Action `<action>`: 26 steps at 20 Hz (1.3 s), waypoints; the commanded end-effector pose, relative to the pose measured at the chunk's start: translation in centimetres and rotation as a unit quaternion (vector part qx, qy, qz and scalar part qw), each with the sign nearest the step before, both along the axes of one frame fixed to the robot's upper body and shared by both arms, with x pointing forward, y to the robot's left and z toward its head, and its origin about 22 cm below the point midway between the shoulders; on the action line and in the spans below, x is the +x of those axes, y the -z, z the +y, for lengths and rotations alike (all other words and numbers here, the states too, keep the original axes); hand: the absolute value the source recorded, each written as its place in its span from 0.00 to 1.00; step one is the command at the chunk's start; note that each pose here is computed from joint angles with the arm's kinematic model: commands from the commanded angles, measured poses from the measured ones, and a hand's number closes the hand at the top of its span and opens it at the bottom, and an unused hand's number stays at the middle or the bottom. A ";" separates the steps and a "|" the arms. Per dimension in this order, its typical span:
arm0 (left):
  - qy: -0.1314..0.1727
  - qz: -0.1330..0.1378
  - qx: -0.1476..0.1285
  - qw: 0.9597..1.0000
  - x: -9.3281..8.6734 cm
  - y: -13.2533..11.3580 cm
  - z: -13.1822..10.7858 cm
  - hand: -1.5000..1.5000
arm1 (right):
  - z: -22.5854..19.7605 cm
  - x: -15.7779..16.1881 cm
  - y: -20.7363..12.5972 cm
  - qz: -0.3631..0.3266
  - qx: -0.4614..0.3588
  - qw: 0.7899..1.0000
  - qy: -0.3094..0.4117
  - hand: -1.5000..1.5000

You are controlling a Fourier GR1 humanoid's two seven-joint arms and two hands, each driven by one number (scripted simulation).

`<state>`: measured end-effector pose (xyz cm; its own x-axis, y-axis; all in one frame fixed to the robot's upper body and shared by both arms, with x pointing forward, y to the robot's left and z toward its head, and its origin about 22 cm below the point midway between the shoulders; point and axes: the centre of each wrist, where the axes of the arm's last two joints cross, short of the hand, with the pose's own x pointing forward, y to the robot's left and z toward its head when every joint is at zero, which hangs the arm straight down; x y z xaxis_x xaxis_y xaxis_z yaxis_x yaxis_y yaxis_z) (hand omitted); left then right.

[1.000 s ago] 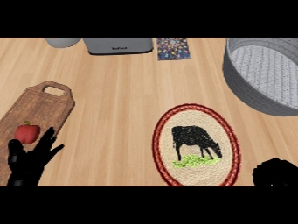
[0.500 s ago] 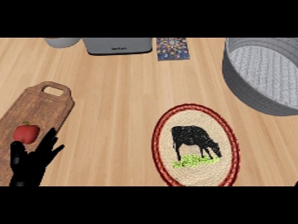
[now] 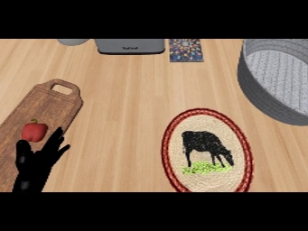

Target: Pick the eggplant from the placemat and place it in the basket

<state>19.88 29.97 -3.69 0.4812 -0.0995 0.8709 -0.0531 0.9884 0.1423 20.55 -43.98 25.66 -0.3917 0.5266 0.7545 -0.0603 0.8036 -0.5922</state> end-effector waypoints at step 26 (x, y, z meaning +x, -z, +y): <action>0.020 0.021 -0.005 1.000 1.0 0.9 -0.8 0.50 | -2.9 15.7 5.4 0.091 0.072 0.992 0.059 1.00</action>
<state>20.99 29.01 -3.84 0.4642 -0.1233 0.8771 -0.0127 0.9892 0.1458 34.57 -47.15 22.08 -0.2064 0.4916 0.8460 -0.0393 0.8598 -0.5092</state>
